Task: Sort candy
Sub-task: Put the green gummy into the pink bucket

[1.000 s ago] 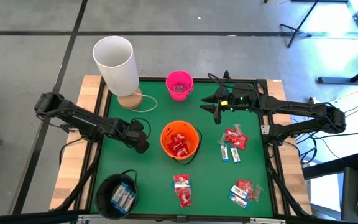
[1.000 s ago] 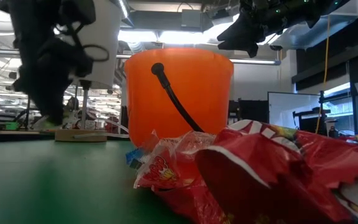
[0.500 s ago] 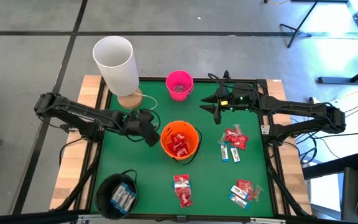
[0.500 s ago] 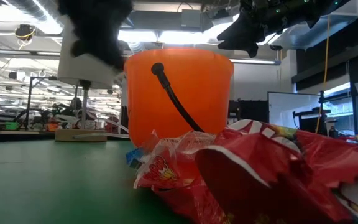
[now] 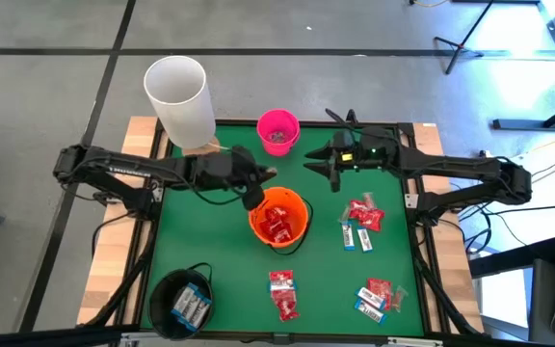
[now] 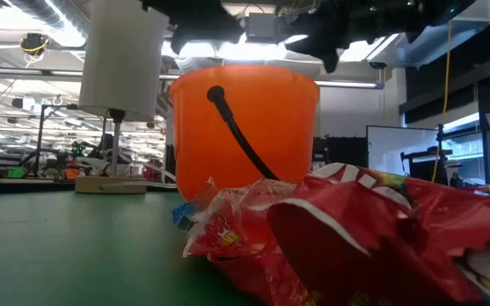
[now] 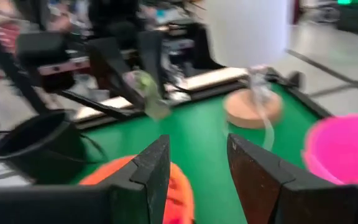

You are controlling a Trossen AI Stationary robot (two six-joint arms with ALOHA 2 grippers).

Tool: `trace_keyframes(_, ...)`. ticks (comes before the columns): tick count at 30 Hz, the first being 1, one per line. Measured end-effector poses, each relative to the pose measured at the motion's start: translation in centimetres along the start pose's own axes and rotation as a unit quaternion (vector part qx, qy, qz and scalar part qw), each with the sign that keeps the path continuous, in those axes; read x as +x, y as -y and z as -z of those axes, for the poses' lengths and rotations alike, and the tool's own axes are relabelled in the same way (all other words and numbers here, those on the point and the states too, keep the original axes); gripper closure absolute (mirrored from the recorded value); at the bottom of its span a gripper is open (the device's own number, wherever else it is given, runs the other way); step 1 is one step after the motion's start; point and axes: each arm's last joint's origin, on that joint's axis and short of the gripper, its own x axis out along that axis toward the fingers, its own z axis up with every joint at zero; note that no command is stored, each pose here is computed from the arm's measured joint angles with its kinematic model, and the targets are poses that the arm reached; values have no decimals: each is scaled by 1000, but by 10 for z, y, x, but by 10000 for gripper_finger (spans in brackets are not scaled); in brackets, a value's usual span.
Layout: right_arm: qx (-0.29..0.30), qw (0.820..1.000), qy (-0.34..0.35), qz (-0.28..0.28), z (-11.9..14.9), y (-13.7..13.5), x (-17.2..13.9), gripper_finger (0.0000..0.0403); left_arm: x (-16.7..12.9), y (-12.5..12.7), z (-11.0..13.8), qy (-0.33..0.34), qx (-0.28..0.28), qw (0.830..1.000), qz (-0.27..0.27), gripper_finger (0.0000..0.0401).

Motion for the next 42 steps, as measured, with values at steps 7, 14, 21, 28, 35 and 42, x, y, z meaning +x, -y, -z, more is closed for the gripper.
trace_keyframes(7, 18, 999, 9, -47, 10, 7, 25, 246, 4, 3, -7, 35, 8, 998, 45, 370)
trace_keyframes(14, 13, 994, 33, -99, 16, 2, 43, 246, 5, 0, -9, 42, 14, 998, 37, 370)
trace_keyframes(21, -3, 990, 67, -122, 17, -12, 53, 246, 5, -1, -12, 56, 10, 998, 36, 370)
trace_keyframes(28, -8, 992, 78, -96, 17, -12, 53, 246, 6, 0, -14, 66, 6, 997, 41, 370)
trace_keyframes(35, -9, 992, 80, -96, 16, -12, 53, 246, 15, 5, -13, 77, 3, 994, 78, 370)
trace_keyframes(42, -9, 993, 71, -95, 18, -12, 53, 249, 21, 5, -8, 70, 4, 995, 76, 370)
